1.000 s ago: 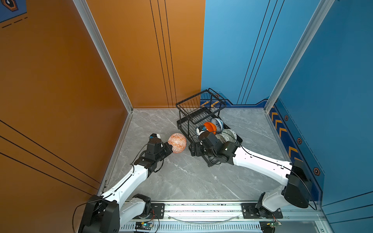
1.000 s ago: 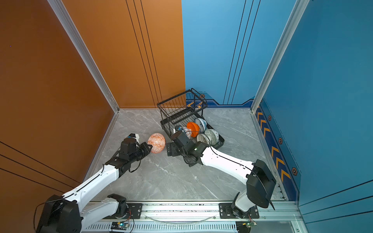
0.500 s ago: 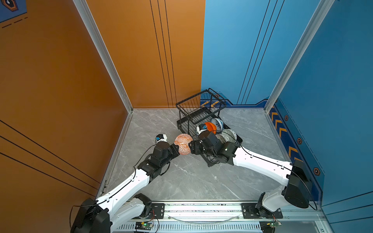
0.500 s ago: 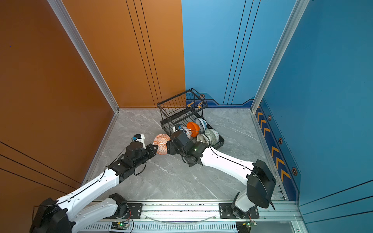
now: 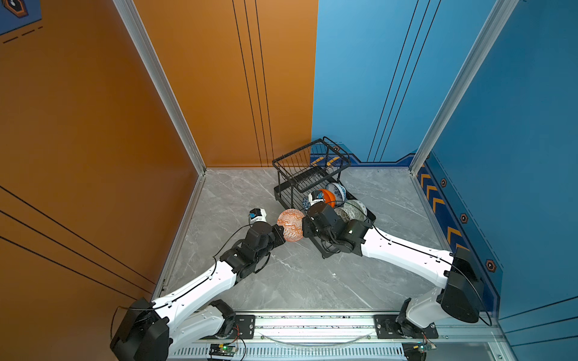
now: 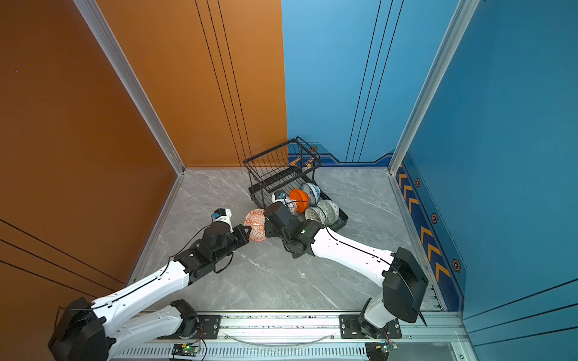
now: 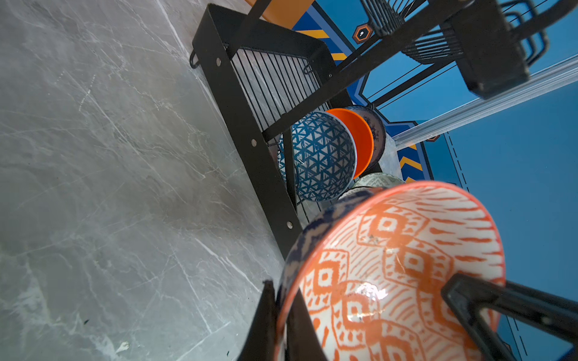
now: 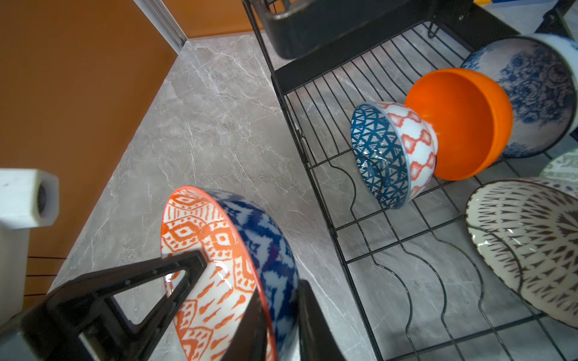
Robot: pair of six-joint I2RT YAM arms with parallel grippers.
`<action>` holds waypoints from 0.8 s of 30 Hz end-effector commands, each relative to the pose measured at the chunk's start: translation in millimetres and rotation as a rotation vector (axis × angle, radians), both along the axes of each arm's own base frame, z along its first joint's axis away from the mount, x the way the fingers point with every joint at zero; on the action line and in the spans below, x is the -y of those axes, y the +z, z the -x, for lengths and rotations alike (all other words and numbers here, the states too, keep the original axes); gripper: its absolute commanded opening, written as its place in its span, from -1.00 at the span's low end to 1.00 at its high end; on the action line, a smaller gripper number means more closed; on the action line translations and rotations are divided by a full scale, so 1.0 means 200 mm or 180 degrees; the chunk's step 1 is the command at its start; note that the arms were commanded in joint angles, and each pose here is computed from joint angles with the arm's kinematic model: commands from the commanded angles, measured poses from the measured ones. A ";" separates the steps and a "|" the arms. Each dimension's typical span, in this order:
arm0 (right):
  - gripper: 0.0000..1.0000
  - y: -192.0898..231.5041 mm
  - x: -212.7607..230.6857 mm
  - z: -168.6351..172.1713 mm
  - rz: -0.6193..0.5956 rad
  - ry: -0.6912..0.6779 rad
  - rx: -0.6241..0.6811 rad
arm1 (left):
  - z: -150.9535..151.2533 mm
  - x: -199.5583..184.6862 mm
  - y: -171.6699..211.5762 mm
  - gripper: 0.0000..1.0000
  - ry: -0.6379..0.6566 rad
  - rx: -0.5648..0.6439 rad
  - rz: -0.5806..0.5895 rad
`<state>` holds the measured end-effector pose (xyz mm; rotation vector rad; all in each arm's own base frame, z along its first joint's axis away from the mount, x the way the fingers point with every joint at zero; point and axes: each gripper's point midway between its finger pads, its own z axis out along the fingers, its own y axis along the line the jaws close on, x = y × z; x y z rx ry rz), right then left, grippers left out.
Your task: Load the bowls into the dish rack
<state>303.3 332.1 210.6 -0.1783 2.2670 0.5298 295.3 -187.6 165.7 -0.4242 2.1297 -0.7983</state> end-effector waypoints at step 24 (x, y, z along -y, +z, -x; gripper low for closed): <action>-1.00 -0.03 0.13 -0.05 0.0229 -0.0211 0.0026 | -0.02 0.18 0.29 -0.94 -0.0197 0.0479 0.0173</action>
